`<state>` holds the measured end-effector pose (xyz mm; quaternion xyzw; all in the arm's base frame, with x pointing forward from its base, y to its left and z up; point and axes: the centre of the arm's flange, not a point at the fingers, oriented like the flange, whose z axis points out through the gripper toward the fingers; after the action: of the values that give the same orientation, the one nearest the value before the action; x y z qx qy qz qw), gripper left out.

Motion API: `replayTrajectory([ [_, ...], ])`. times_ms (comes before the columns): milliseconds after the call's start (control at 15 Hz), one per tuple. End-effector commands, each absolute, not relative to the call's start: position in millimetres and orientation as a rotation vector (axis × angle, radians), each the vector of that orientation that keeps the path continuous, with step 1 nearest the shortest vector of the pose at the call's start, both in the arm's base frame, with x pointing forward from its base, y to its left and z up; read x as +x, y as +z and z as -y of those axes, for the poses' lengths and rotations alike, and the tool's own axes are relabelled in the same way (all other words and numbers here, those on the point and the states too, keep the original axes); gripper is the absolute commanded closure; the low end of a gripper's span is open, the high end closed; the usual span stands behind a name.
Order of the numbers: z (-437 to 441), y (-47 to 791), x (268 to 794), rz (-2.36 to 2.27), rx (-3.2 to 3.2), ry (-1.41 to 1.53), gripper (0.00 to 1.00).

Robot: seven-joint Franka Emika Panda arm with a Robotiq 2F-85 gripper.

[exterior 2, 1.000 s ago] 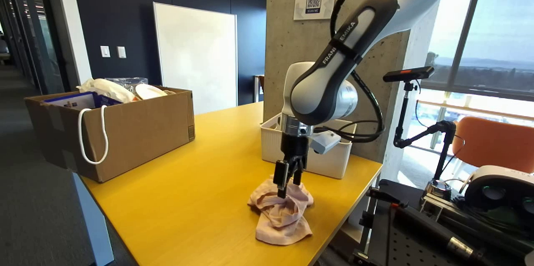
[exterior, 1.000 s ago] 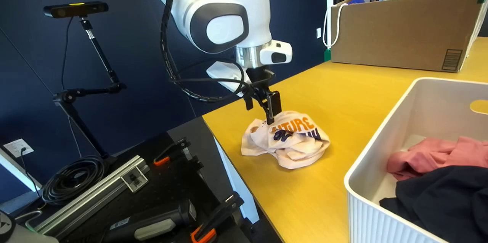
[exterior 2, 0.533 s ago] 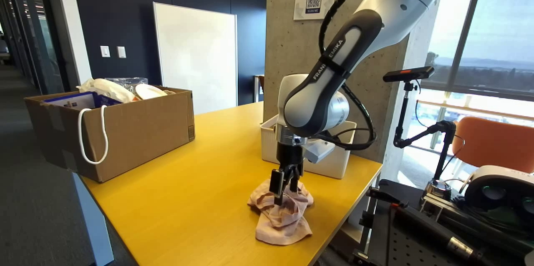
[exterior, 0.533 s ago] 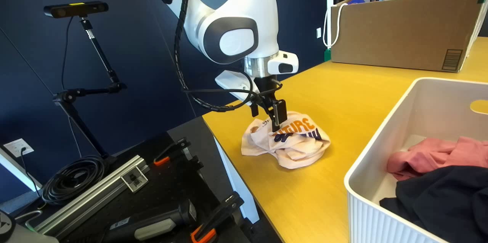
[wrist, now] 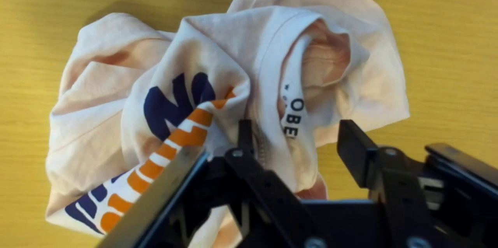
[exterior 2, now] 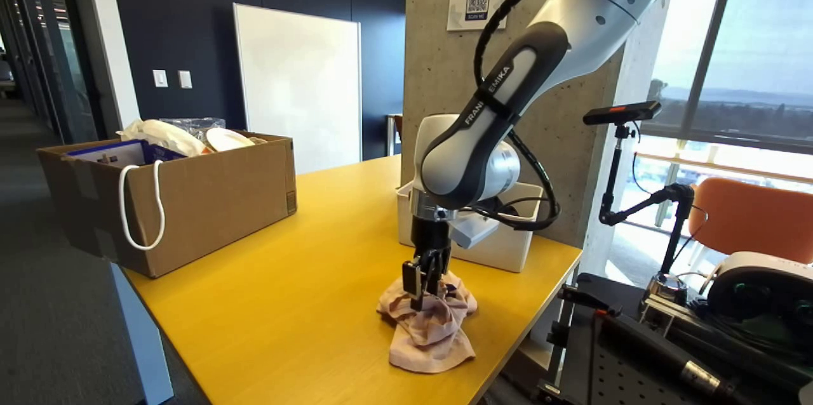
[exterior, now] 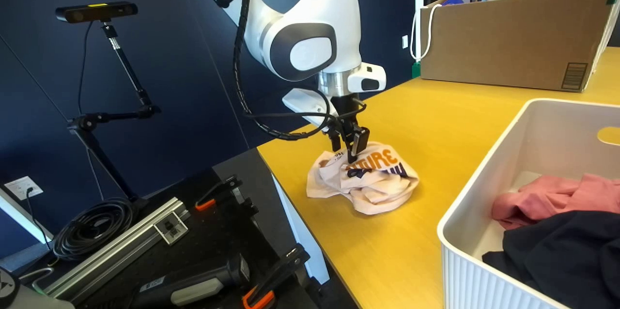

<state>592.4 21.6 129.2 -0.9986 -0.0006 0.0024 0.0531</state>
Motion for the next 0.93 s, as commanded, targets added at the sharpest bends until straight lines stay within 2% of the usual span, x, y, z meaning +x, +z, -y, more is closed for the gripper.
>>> replayTrajectory([
  [0, -15, 131, 598, -0.030, -3.051, 0.022, 0.73],
  [267, -2, 127, 603, -0.072, -3.049, 0.062, 1.00],
  [600, 31, 169, 608, -0.139, -3.054, 0.015, 0.99],
  [867, 90, 220, 630, -0.260, -3.052, -0.131, 0.99],
])
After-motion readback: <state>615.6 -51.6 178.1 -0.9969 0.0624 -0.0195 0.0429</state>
